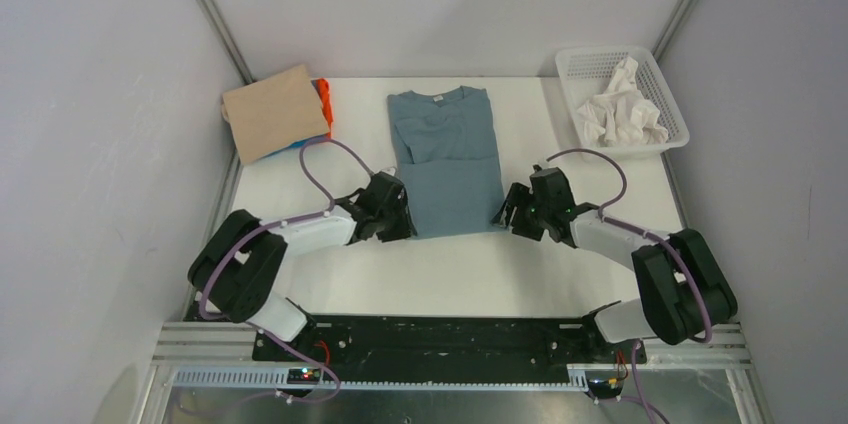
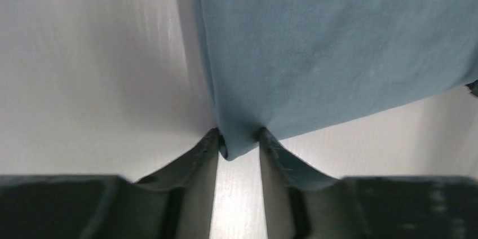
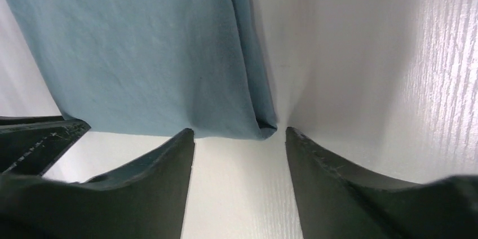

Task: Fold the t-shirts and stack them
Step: Grab one side of the 2/3 rectangular tshirt with both arms

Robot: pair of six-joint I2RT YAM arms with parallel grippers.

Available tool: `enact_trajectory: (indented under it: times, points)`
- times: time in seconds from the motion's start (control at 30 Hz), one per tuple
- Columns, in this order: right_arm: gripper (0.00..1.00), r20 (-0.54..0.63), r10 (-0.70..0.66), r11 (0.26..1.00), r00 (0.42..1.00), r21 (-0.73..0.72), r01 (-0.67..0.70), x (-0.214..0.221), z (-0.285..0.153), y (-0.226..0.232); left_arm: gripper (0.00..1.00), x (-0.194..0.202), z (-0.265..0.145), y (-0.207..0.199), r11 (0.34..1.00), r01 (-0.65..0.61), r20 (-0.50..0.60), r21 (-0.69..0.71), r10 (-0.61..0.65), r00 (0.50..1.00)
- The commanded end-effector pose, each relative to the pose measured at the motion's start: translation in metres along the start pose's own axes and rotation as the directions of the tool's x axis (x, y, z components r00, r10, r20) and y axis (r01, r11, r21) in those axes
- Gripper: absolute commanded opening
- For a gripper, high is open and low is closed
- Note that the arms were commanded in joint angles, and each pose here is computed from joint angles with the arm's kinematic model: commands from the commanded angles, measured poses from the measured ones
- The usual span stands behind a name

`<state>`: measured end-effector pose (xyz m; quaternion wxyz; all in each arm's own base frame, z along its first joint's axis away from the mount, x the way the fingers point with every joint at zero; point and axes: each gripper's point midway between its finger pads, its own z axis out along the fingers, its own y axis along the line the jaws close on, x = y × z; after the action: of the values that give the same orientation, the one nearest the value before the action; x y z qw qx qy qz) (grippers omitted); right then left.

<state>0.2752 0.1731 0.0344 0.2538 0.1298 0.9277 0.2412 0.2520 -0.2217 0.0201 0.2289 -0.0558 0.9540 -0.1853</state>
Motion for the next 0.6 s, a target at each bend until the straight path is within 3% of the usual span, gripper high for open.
enact_trajectory:
  times: [0.0, 0.17, 0.27, 0.4, 0.43, 0.5, 0.57]
  points:
    - [0.59, -0.016, 0.012, 1.0, 1.0, 0.002, -0.012, 0.006, 0.006, -0.002, 0.31, 0.012, 0.009, -0.003, 1.0, 0.021, -0.033, 0.023, -0.02, 0.999]
    - [0.43, -0.022, 0.011, 1.0, 1.0, 0.022, -0.01, 0.008, 0.01, -0.007, 0.17, 0.015, 0.017, -0.001, 1.0, 0.025, -0.044, 0.019, -0.024, 0.999]
    - [0.36, -0.025, 0.013, 0.999, 1.0, 0.04, -0.012, 0.01, 0.012, -0.011, 0.02, 0.017, 0.02, -0.001, 1.0, 0.021, -0.055, 0.016, -0.021, 0.998]
    - [0.21, -0.03, 0.003, 0.998, 1.0, 0.057, -0.002, 0.013, 0.014, -0.015, 0.0, 0.02, 0.018, 0.003, 1.0, 0.006, -0.055, 0.016, -0.006, 0.998]
    - [0.1, -0.033, 0.002, 0.998, 0.999, 0.056, 0.0, 0.015, 0.013, -0.015, 0.0, 0.019, 0.015, 0.002, 1.0, 0.004, -0.047, 0.025, -0.003, 0.999]
    - [0.0, -0.038, -0.017, 0.998, 0.999, 0.06, 0.019, 0.019, 0.009, -0.016, 0.0, 0.022, 0.007, 0.003, 0.999, -0.006, -0.036, 0.037, 0.007, 0.999]
    - [0.0, -0.045, -0.054, 0.996, 0.998, 0.066, 0.056, 0.027, 0.001, -0.014, 0.0, 0.027, 0.0, 0.008, 0.999, -0.014, -0.02, 0.035, 0.015, 1.0]
